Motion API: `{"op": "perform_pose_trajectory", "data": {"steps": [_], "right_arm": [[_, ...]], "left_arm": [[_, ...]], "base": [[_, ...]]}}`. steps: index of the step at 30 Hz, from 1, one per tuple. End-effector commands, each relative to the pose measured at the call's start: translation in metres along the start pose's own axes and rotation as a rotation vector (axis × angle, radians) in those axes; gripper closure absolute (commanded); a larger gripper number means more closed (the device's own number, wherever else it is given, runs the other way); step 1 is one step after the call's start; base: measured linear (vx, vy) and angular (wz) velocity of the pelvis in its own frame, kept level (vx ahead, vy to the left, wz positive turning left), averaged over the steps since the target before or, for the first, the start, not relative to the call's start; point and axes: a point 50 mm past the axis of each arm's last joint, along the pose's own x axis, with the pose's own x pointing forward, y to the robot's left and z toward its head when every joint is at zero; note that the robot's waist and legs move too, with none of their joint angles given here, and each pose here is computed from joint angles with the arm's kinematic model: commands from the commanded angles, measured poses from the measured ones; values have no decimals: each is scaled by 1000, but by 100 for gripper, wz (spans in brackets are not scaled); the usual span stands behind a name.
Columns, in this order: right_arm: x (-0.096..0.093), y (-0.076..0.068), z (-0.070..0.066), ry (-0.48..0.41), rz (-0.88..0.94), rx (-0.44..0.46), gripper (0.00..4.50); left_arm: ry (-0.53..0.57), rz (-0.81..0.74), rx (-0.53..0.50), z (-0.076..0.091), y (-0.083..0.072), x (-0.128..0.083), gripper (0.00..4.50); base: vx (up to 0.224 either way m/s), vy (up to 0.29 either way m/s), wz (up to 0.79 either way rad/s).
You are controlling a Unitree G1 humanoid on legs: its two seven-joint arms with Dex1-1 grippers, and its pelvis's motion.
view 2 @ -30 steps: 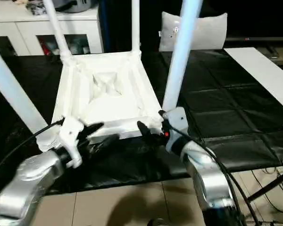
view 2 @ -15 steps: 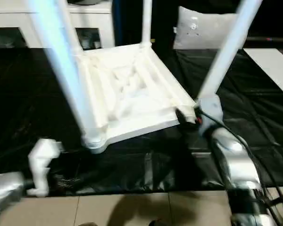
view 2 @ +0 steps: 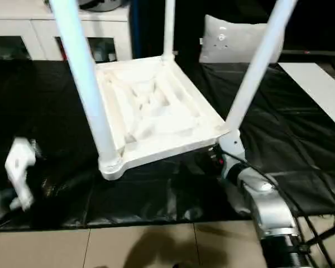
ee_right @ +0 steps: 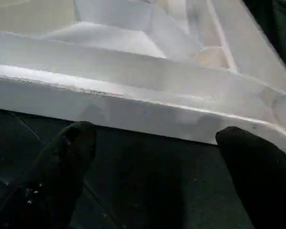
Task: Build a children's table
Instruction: Rotate table base
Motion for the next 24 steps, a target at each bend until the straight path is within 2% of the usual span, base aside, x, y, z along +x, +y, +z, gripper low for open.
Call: {"op": "perform_pose_trajectory", "data": {"steps": [1, 9, 11, 13, 16, 17, 21, 24], "right_arm": [[3, 1, -2, 27, -6, -11, 0], [8, 0, -3, 51, -15, -12, 0], [8, -3, -7, 90, -32, -11, 0], [5, -11, -16, 141, -63, -20, 0], [3, -16, -20, 160, -78, -25, 0], [1, -20, -22, 166, -91, -23, 0], [0, -26, -21, 165, -113, -21, 0], [-1, -30, -21, 161, -131, -23, 0]], "left_arm": [[11, -15, 9, -2, 3, 9, 9], [-28, -77, 8, 4, 10, 31, 9], [-136, -143, -71, 15, 7, 47, 9], [-208, -246, -129, 23, 0, 60, 9], [-215, -300, -125, 26, -3, 67, 9], [-220, -355, -114, 31, -8, 76, 9], [-230, -480, -105, 39, -21, 86, 9], [-235, -603, -125, 44, -38, 87, 9]], "base": [[0, 0, 0], [0, 0, 0], [0, 0, 0], [0, 0, 0], [0, 0, 0], [0, 0, 0], [0, 0, 0], [0, 0, 0]]}}
